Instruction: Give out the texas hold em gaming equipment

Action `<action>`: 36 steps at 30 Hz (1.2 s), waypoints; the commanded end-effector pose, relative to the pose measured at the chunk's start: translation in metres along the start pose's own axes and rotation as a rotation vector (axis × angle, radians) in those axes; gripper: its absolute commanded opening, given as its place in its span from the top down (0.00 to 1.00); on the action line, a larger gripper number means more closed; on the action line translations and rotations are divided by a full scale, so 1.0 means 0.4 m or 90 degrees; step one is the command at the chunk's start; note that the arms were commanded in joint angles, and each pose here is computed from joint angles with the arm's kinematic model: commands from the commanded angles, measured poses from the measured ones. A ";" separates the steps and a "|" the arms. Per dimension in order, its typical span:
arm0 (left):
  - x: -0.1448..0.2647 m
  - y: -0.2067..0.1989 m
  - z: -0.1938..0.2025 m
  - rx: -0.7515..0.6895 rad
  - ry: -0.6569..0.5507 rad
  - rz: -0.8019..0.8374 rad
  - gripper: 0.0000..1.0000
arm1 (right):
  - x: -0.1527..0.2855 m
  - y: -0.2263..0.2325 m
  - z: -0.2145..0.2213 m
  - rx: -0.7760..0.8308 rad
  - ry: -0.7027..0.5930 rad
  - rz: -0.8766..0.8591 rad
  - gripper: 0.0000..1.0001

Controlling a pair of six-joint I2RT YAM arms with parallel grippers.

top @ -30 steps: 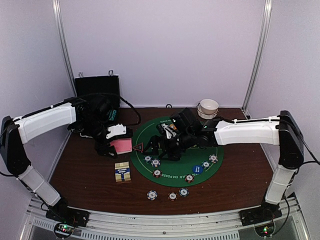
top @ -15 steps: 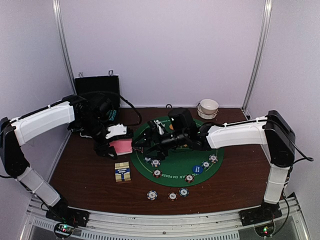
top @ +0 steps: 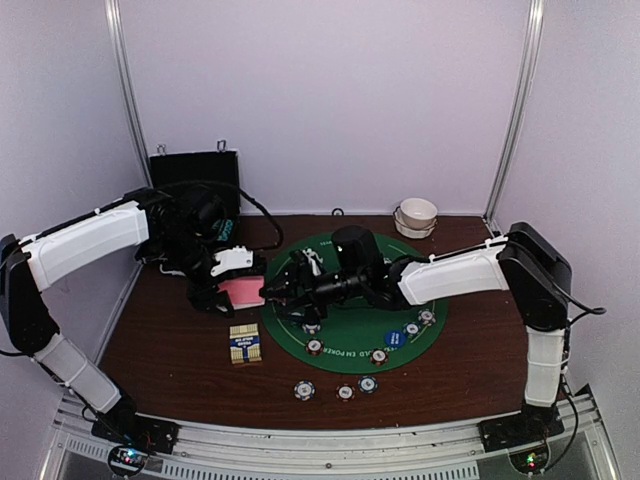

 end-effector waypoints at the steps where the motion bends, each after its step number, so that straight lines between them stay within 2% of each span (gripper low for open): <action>1: 0.019 0.006 -0.029 -0.004 -0.032 -0.005 1.00 | -0.009 0.055 -0.031 0.008 -0.013 -0.077 0.20; 16: 0.014 0.008 -0.024 -0.009 -0.025 -0.012 1.00 | -0.029 0.042 -0.040 -0.005 -0.014 -0.076 0.27; 21: 0.011 0.008 -0.022 -0.010 -0.022 -0.010 1.00 | -0.069 0.053 -0.049 -0.009 0.002 -0.094 0.33; 29: 0.003 0.006 -0.016 -0.015 -0.015 -0.008 1.00 | -0.096 0.050 -0.056 -0.025 0.005 -0.115 0.52; 33: -0.003 0.010 -0.013 -0.016 -0.012 -0.014 1.00 | -0.102 0.051 -0.060 -0.035 0.005 -0.132 0.72; 34: -0.005 0.013 -0.014 -0.017 -0.013 -0.017 0.95 | -0.104 0.050 -0.059 -0.038 0.005 -0.133 0.77; 35: -0.006 0.014 -0.015 -0.016 -0.013 -0.017 0.85 | -0.105 0.051 -0.058 -0.038 0.007 -0.134 0.81; 36: -0.008 0.016 -0.017 -0.015 -0.012 -0.016 0.66 | -0.106 0.049 -0.057 -0.038 0.007 -0.134 0.86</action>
Point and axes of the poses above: each gripper's point midway between its finger pads, its own x axis back along the fingers, its own y axis along the line the jaws close on, z = x × y, the point moved 6 cm from there along x, back along the fingers, and after that the axes turned 4 degrees about x, right-handed, at the moved point
